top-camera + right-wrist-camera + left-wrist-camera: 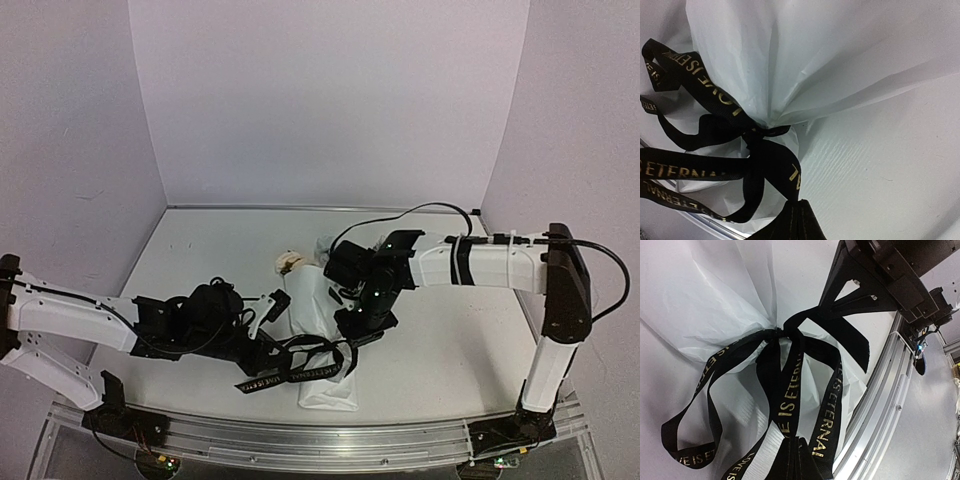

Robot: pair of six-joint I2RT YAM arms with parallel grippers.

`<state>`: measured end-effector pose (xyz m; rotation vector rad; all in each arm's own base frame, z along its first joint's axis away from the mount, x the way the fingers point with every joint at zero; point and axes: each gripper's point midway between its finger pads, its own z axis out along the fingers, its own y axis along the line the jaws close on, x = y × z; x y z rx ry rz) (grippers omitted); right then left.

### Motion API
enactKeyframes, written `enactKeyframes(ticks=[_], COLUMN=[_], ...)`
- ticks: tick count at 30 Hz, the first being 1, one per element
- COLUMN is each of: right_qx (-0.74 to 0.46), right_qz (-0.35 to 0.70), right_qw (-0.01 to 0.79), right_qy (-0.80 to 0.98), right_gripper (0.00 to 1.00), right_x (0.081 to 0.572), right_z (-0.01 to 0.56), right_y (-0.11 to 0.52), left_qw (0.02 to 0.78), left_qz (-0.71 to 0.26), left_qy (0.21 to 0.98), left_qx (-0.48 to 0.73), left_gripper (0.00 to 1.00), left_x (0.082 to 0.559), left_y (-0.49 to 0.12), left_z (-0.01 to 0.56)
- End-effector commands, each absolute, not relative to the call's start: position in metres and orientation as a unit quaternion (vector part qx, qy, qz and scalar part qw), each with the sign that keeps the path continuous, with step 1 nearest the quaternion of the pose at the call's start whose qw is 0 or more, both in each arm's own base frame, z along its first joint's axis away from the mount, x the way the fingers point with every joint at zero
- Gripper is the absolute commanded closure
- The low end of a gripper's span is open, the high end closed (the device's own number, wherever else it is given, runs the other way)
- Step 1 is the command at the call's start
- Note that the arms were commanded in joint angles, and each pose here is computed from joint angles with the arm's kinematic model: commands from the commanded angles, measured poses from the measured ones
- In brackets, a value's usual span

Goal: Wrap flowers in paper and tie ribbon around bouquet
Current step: Adjust the ribbon on the folded bouquet.

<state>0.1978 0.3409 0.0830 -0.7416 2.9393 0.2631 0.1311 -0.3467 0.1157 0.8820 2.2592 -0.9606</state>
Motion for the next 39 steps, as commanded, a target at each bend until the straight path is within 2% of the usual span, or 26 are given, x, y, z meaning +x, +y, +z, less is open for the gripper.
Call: enactKeyframes(ticks=[1, 4, 9, 14, 15, 19, 20, 23, 25, 27, 30, 35, 39], right_qx=[-0.267, -0.269, -0.264, -0.234, -0.223, -0.200, -0.198, -0.191, -0.186, -0.179, -0.165, -0.159, -0.154], right_qz=[0.053, 0.046, 0.071, 0.120, 0.130, 0.165, 0.170, 0.172, 0.175, 0.180, 0.187, 0.196, 0.202], right_qw=[0.063, 0.054, 0.042, 0.042, 0.044, 0.044, 0.045, 0.047, 0.047, 0.049, 0.056, 0.063, 0.065], right_qy=[0.960, 0.961, 0.961, 0.964, 0.965, 0.965, 0.964, 0.965, 0.966, 0.966, 0.967, 0.965, 0.965], right_gripper=[1.00, 1.00, 1.00, 1.00, 1.00, 1.00, 1.00, 1.00, 1.00, 1.00, 1.00, 1.00, 1.00], right_x=[0.196, 0.192, 0.189, 0.195, 0.198, 0.202, 0.202, 0.202, 0.202, 0.204, 0.207, 0.208, 0.209], right_z=[0.089, 0.082, 0.067, 0.051, 0.048, 0.045, 0.045, 0.043, 0.042, 0.043, 0.042, 0.039, 0.038], right_y=[0.317, 0.311, 0.323, 0.338, 0.340, 0.348, 0.349, 0.348, 0.347, 0.347, 0.348, 0.350, 0.352], left_qw=[0.268, 0.271, 0.268, 0.217, 0.213, 0.224, 0.240, 0.285, 0.316, 0.327, 0.310, 0.274, 0.272], left_qz=[-0.348, -0.355, -0.408, -0.427, -0.428, -0.418, -0.415, -0.391, -0.367, -0.334, -0.314, -0.299, -0.287], left_qy=[0.836, 0.831, 0.782, 0.752, 0.748, 0.760, 0.766, 0.786, 0.805, 0.833, 0.862, 0.879, 0.872], left_qx=[0.328, 0.330, 0.387, 0.454, 0.460, 0.444, 0.429, 0.384, 0.344, 0.296, 0.248, 0.251, 0.287], left_gripper=[1.00, 1.00, 1.00, 0.97, 0.92, 0.53, 0.47, 0.40, 0.40, 0.45, 0.53, 0.57, 0.57], left_x=[0.129, 0.127, 0.115, 0.097, 0.096, 0.105, 0.111, 0.130, 0.147, 0.164, 0.169, 0.158, 0.164], left_y=[-0.337, -0.336, -0.366, -0.405, -0.411, -0.420, -0.419, -0.404, -0.389, -0.367, -0.342, -0.331, -0.351], left_z=[0.116, 0.122, 0.163, 0.162, 0.162, 0.154, 0.157, 0.162, 0.165, 0.156, 0.137, 0.108, 0.105])
